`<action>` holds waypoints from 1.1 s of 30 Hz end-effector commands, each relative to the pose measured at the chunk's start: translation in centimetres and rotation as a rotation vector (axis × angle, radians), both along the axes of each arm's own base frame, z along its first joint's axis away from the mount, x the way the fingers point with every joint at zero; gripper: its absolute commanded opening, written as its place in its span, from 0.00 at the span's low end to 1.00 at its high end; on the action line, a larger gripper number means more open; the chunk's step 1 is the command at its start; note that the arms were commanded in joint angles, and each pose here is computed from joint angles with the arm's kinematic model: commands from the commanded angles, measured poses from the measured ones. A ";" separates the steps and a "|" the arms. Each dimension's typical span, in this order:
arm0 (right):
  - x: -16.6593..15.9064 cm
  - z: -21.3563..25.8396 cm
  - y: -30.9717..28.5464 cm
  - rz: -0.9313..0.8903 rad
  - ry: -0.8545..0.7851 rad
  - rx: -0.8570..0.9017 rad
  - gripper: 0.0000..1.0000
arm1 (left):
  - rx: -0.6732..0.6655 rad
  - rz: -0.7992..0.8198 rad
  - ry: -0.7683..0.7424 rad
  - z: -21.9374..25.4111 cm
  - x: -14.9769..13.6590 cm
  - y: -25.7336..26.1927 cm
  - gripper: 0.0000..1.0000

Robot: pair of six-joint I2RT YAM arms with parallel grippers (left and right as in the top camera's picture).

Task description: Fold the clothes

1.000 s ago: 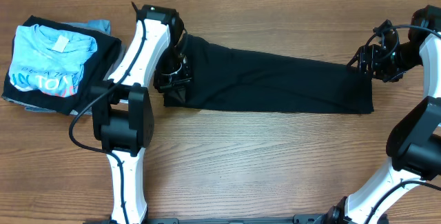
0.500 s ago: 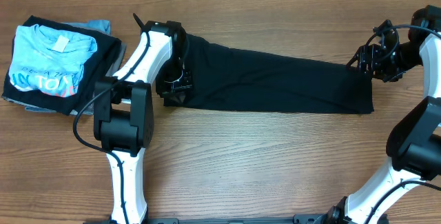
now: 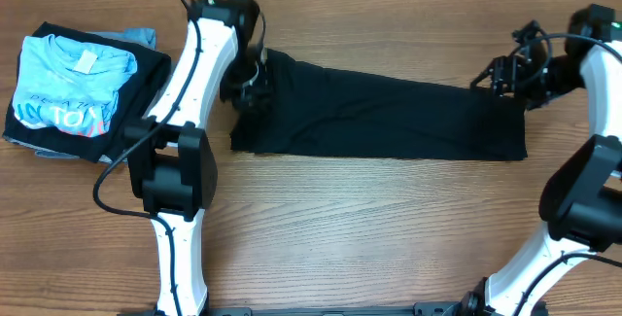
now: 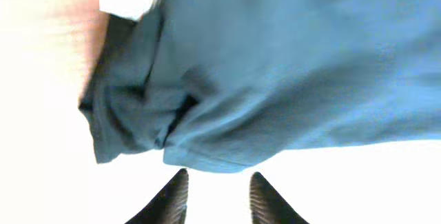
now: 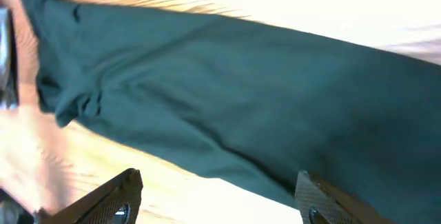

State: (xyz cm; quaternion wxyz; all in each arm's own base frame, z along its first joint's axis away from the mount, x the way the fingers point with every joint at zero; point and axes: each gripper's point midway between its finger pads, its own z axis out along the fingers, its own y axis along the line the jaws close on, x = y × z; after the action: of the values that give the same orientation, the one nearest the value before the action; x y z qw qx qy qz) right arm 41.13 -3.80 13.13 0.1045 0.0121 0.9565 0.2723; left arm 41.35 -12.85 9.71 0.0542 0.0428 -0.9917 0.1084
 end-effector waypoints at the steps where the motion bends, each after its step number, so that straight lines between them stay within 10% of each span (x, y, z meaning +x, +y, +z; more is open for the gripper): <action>1: 0.7 1.1 5.2 0.128 -0.044 0.025 0.75 | -0.059 -0.076 -0.177 4.8 2.4 -1.6 0.77; 4: 0.7 1.1 9.4 0.169 -0.016 0.037 0.72 | -0.068 -0.136 -0.244 4.8 3.7 -1.9 0.88; 12: -0.9 -1.5 19.1 0.237 0.067 0.057 0.54 | -0.078 -0.248 -0.334 0.6 5.9 -2.5 0.25; 19: -1.3 -3.5 26.0 0.383 -0.032 0.062 0.37 | -0.071 -0.326 -0.429 -1.5 7.7 -2.7 0.24; 33: 0.0 -6.0 28.0 0.260 -0.049 -0.061 0.35 | 0.015 -0.333 -0.452 -5.7 8.4 -0.6 0.23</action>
State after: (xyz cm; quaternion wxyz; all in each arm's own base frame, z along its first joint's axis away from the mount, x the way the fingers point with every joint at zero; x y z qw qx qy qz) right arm 41.03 24.65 8.31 0.1073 -0.1704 0.9421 0.2680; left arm 49.28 -14.87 4.11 -0.1431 -0.1386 -0.9714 0.1289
